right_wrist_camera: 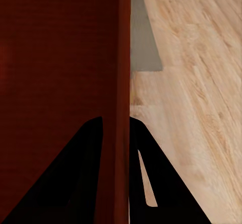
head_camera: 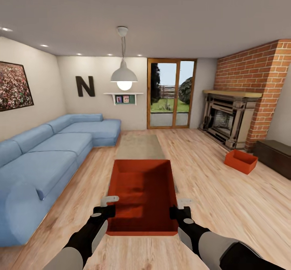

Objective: Move the two storage containers from the living room to the garage. In the garage, place one container on the floor and stack the other container on top of it (either order is fine).

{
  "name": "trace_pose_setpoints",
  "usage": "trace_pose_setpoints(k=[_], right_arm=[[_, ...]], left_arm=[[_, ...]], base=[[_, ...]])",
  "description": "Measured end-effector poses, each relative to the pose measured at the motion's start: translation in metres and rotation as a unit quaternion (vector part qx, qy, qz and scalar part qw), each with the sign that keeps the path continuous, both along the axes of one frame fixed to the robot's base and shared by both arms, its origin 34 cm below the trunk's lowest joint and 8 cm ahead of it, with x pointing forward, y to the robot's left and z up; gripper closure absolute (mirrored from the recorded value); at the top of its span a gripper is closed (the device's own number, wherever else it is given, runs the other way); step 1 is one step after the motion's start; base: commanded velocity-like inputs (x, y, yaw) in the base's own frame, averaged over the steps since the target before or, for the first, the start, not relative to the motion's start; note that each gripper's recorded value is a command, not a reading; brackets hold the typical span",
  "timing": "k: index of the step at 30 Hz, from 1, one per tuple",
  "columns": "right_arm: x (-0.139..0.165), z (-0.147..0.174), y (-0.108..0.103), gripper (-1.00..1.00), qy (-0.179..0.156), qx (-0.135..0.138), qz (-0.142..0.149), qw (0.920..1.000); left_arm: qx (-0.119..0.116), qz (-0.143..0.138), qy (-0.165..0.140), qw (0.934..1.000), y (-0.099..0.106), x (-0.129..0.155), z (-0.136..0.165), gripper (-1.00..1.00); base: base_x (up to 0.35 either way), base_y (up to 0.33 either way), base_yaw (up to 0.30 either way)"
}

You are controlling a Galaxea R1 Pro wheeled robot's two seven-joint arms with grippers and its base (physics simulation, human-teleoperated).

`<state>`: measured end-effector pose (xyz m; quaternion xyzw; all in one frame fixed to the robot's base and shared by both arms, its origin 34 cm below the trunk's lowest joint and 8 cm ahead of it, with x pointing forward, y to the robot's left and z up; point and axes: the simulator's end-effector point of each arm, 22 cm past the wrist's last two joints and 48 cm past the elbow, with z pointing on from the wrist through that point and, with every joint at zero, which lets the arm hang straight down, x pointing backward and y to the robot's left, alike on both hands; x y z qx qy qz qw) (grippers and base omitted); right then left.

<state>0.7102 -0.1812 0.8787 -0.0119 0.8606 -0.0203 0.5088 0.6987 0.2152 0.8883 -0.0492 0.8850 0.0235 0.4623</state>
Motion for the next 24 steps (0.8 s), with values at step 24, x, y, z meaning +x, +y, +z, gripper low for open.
trace_pose_setpoints(k=[24], right_arm=[[0.0002, 0.0009, 0.0001, 1.00, -0.001, 0.000, 0.000, 1.0000]], left_arm=[[0.000, 0.000, -0.001, 1.0000, 0.0001, 0.0002, 0.0009, 1.00]], base=[[0.000, 0.000, 0.279]])
